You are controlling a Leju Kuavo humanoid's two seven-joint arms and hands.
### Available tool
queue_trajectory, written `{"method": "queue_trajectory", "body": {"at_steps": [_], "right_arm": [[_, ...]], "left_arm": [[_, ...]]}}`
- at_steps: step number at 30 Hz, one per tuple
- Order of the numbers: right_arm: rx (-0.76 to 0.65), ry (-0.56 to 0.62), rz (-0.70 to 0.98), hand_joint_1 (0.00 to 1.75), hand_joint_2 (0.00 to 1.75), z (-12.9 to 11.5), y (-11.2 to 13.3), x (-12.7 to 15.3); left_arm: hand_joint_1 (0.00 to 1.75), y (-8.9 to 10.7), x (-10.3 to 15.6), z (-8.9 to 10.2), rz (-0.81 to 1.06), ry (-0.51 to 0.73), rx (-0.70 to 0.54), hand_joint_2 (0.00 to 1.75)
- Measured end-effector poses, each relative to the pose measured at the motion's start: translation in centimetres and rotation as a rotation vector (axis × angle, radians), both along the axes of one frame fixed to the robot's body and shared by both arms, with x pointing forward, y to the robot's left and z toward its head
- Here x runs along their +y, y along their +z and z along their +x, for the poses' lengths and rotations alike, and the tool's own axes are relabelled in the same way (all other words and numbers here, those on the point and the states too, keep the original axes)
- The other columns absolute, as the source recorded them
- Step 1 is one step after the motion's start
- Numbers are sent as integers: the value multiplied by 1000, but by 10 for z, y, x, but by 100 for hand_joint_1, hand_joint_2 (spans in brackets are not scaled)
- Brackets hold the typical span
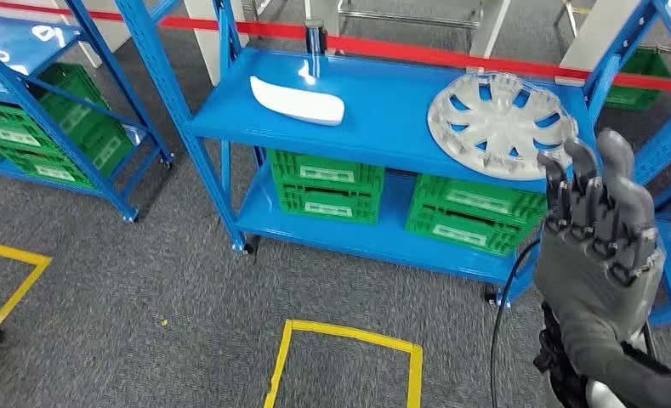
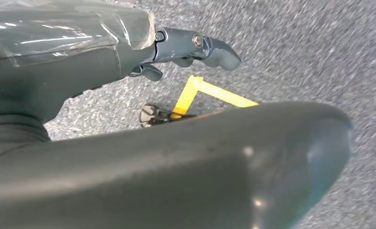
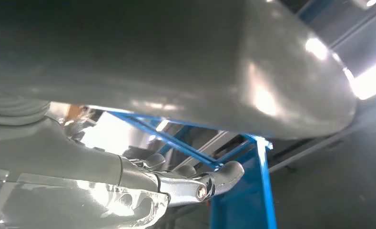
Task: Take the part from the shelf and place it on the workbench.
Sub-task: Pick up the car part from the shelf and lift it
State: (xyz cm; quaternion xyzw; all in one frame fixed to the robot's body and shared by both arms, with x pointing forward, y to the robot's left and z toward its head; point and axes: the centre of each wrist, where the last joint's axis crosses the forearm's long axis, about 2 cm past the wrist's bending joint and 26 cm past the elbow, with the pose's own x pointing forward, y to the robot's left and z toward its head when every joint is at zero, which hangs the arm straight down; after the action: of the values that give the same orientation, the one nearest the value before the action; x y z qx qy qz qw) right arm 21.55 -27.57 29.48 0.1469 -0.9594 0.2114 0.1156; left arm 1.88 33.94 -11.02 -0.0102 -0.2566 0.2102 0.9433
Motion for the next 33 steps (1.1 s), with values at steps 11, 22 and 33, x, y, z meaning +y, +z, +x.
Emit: {"method": "queue_trajectory", "body": {"at_steps": [11, 22, 33], "right_arm": [[39, 23, 23, 0, 0, -3, -7, -1], [131, 145, 86, 0, 0, -3, -7, 6], [148, 144, 87, 0, 0, 0, -3, 9]], "left_arm": [[0, 0, -4, -1, -6, -11, -1, 0], [0, 0, -4, 0, 3, -17, -3, 0], [0, 0, -1, -2, 12, -18, -9, 0]]}}
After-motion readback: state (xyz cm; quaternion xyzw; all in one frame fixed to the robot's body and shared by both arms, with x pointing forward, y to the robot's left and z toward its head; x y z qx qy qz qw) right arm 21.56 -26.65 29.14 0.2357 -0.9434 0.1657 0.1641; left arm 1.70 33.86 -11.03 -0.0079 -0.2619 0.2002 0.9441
